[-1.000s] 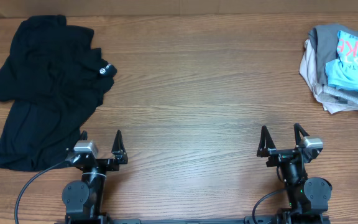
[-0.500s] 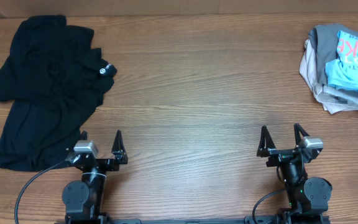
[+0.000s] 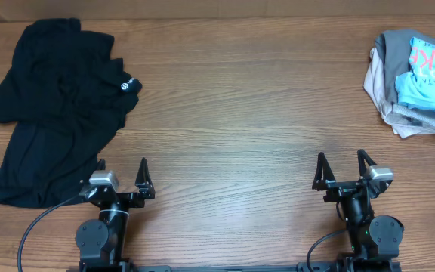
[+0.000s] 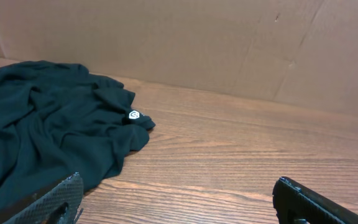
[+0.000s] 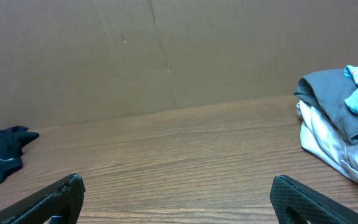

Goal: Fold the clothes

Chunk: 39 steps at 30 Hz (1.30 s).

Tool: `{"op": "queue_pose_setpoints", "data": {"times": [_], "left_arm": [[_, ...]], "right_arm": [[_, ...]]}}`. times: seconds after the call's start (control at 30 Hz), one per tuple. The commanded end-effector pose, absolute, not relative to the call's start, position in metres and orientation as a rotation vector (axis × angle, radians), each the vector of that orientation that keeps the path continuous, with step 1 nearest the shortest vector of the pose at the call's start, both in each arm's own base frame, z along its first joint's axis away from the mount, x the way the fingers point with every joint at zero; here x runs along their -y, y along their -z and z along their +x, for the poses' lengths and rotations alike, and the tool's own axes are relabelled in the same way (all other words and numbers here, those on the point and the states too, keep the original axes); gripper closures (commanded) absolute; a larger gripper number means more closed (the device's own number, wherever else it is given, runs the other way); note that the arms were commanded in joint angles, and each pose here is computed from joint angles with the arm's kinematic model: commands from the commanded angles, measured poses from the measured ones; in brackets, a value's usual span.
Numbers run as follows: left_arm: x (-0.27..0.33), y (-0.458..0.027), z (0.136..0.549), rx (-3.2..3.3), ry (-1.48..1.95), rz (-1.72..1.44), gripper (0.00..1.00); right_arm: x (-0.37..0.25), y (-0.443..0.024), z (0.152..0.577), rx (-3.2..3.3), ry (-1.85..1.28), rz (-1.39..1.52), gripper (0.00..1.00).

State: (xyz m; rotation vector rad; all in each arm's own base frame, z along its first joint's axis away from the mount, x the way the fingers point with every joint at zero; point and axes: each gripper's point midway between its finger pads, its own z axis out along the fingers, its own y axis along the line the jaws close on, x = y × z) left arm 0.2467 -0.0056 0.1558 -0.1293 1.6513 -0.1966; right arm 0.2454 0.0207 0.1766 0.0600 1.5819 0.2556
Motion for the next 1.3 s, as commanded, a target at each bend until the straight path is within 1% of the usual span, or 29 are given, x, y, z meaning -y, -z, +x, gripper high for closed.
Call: {"op": "queue_pose_setpoints", "data": {"times": [0.0,0.17,0.43,0.77,1.0,1.27], "left_arm": [[0.001,-0.153,0.247,-1.659,0.162,-0.134,0.0],[0.002,-0.153,0.247,-1.66,0.167,-0.128,0.0],[0.006,-0.159,0.243,-1.684,0.187,-0.113,0.0],[0.004,-0.207,0.235,-1.675,0.152,-0.098,0.0],[0.005,-0.216,0.25,-1.797,0.16,-0.099,0.0],[0.008,-0.23,0.284,-2.069,0.171,-0.083,0.0]], "right_arm": [[-0.025,-0.177,0.245,-1.572,-0.275,0.045,0.0],[-0.036,-0.176,0.243,-1.576,-0.326,-0.003,0.0],[-0.036,-0.18,0.242,-1.584,-0.36,0.031,0.0],[-0.036,-0.222,0.239,-1.571,-0.342,0.011,0.0],[-0.036,-0.246,0.25,-1.661,-0.343,0.021,0.0],[-0.036,-0.269,0.273,-1.859,-0.35,0.053,0.0]]}}
